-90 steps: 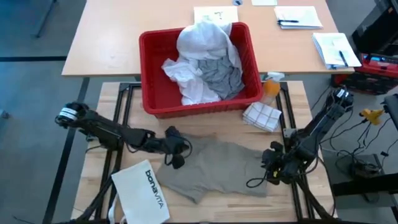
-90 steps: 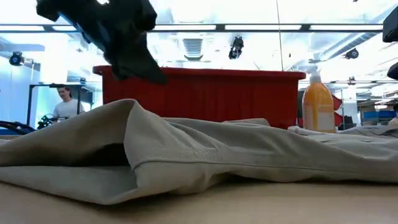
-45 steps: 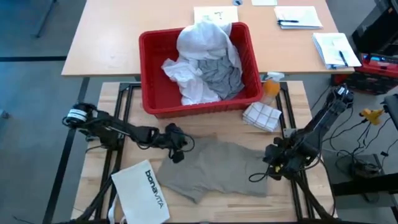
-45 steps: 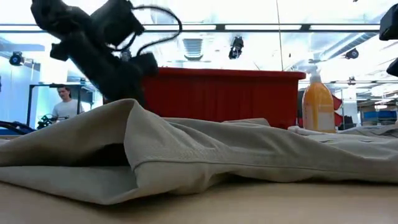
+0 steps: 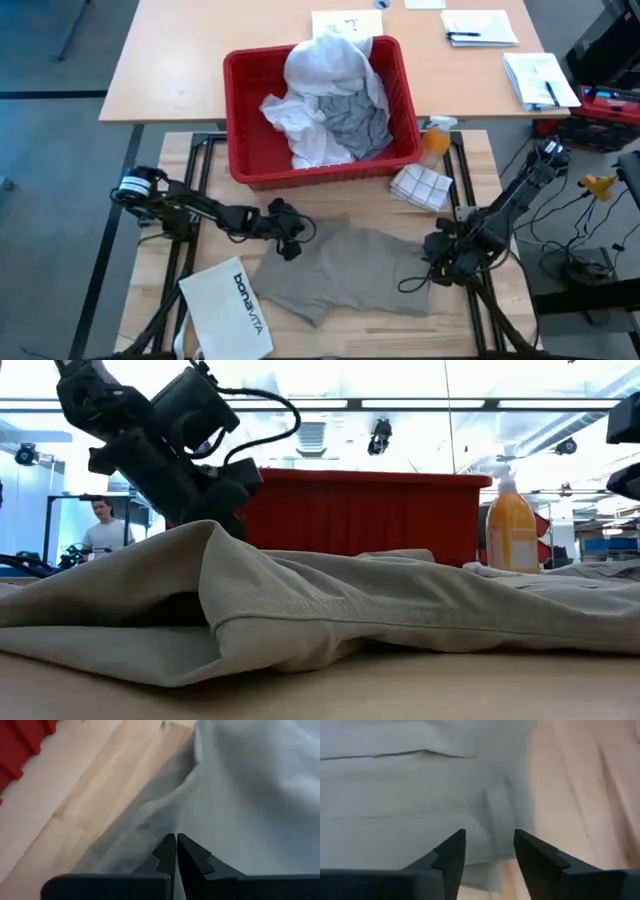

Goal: Fold laundry
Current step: Fold the brown shorts

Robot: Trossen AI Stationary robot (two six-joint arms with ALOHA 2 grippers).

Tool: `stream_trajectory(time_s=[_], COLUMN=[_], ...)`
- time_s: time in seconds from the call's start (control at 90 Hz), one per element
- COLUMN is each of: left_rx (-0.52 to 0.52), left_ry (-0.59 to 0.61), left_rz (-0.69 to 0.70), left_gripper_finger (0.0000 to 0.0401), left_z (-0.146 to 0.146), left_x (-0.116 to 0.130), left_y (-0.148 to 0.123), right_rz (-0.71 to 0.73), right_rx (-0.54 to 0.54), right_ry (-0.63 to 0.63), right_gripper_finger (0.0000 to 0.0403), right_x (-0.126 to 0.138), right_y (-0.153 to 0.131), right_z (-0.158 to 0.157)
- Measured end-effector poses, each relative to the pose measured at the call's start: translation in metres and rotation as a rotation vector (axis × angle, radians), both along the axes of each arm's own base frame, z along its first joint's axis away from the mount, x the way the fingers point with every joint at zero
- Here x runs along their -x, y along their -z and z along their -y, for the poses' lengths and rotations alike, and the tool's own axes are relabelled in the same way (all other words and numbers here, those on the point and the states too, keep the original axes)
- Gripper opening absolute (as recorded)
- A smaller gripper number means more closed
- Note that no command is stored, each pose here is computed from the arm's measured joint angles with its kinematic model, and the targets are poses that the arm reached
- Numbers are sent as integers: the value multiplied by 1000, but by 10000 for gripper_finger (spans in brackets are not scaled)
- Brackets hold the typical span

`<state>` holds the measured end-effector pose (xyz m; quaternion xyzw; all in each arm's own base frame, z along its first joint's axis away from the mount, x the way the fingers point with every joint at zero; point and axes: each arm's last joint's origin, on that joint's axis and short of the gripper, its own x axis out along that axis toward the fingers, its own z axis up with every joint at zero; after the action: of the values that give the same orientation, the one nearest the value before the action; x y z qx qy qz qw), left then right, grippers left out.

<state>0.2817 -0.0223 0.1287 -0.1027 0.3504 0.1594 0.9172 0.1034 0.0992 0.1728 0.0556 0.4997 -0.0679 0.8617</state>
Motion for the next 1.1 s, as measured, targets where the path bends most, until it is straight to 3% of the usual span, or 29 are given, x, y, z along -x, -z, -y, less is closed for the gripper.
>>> stream_trajectory(time_s=[0.133,0.4,0.689,0.844,1.1], left_rx=[12,29,34,35,35], left_ry=[0,-5,-10,-10,-10], left_rz=[-47,-57,-56,-56,-56], left_gripper_finger=[0,0,0,0,0], left_z=[0,0,0,0,0], left_x=[2,2,2,2,2], left_y=[9,12,12,12,11], right_rz=[2,-33,-23,-47,-54], right_rx=[39,79,51,45,64], right_ry=[3,33,-95,-32,-70], right_gripper_finger=[171,132,83,89,111], right_x=[-1,-1,-3,-2,-1], right_y=[3,14,20,25,27], right_z=[3,9,4,8,8])
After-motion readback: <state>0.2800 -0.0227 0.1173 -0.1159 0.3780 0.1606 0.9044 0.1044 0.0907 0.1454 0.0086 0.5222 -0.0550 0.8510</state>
